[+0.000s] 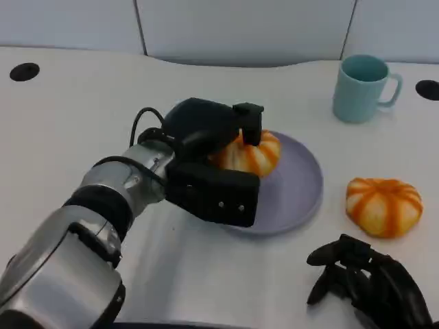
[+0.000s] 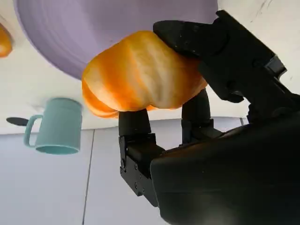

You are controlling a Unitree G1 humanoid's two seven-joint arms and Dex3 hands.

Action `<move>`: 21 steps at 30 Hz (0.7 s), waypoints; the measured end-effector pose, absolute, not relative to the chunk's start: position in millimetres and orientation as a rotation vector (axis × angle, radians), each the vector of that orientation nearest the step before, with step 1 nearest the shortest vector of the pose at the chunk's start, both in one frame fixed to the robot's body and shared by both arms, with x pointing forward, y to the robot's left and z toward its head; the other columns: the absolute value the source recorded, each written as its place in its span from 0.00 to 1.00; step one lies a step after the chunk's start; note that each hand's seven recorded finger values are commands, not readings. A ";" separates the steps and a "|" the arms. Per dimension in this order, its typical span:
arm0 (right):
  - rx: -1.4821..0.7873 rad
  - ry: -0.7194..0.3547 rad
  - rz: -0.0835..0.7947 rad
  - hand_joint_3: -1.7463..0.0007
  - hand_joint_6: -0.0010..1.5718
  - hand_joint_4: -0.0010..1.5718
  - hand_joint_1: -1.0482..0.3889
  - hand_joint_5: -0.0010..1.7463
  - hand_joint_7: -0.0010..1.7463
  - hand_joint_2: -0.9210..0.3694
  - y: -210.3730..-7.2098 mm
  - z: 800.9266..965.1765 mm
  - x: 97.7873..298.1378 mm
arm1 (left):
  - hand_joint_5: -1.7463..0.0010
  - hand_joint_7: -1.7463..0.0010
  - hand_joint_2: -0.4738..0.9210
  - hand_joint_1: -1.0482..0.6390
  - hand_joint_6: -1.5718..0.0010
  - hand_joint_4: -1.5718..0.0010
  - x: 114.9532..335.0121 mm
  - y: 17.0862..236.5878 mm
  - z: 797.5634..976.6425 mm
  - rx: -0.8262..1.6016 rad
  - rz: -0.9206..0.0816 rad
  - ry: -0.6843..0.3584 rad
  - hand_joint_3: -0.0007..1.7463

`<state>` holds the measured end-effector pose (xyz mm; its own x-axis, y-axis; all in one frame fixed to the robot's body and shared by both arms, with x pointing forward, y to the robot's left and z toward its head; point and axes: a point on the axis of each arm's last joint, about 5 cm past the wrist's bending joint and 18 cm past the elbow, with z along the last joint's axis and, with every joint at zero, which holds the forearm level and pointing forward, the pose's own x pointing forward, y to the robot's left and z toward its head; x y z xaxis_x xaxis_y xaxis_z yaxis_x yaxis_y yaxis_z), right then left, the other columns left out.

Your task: Grasp the bread from the table and place it into the plate.

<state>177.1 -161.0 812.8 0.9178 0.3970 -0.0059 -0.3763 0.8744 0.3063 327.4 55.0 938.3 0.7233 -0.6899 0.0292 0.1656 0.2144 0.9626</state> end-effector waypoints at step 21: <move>0.323 0.049 0.413 0.82 0.46 0.43 0.41 0.82 0.54 0.00 -156.9 810.3 179.0 | 0.01 0.05 0.98 0.31 0.84 0.79 324.9 51.6 931.2 1.325 -0.732 -0.428 0.05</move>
<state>179.0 -156.9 810.3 0.9156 0.4017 0.0189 -0.3864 0.8656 0.3185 324.9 51.6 931.2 0.7091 -0.6947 -0.1206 0.2358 0.0725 0.9691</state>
